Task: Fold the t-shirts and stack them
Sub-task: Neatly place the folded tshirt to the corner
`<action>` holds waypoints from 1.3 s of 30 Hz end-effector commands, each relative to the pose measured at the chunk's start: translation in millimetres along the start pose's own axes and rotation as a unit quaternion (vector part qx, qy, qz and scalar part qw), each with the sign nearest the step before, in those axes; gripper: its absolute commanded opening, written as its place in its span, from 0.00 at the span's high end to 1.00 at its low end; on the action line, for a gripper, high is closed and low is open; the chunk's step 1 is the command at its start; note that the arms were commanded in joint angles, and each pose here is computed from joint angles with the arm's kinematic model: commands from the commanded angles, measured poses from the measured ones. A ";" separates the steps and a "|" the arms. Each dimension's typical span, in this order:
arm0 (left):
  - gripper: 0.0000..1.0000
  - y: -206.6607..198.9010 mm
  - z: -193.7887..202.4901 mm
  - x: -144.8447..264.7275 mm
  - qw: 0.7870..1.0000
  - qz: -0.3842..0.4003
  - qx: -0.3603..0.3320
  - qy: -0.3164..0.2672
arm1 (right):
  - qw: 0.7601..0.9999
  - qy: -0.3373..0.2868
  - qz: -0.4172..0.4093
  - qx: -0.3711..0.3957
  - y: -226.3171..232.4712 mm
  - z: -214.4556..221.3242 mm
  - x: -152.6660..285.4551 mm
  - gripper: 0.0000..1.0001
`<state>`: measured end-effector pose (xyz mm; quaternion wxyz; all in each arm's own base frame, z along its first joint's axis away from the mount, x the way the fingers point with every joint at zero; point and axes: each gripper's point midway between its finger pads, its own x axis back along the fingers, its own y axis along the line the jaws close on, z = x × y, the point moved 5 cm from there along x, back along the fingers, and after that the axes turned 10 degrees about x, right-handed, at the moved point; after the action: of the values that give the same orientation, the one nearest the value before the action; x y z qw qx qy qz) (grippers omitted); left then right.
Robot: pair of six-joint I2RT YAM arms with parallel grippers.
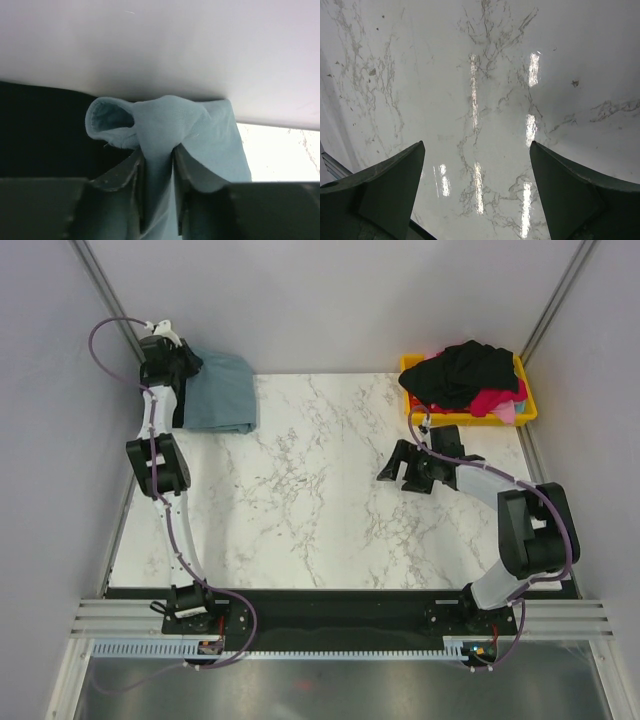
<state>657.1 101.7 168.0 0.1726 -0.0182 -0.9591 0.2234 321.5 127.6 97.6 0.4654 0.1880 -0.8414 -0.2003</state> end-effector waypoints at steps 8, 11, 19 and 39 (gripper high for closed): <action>0.00 5.1 -49.2 19.1 0.997 -0.024 0.024 -0.070 | 1.000 -0.003 -0.001 0.024 4.4 0.4 -4.9 0.05; 0.00 9.4 -68.8 42.0 0.995 -0.038 0.043 -0.083 | 1.000 -0.009 -0.004 0.030 7.6 -1.6 -0.4 0.06; 0.00 27.7 -62.5 87.1 0.992 -0.094 0.059 -0.064 | 0.999 -0.016 -0.018 0.039 18.4 -3.8 6.2 0.05; 0.07 29.1 48.2 50.5 0.981 -0.016 0.171 0.087 | 0.998 -0.021 -0.036 0.038 23.5 -6.3 4.3 0.05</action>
<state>589.6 120.7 128.4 0.2640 0.0192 -0.8943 0.3609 317.6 140.1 103.2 0.4585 0.2123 -0.8421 -0.1886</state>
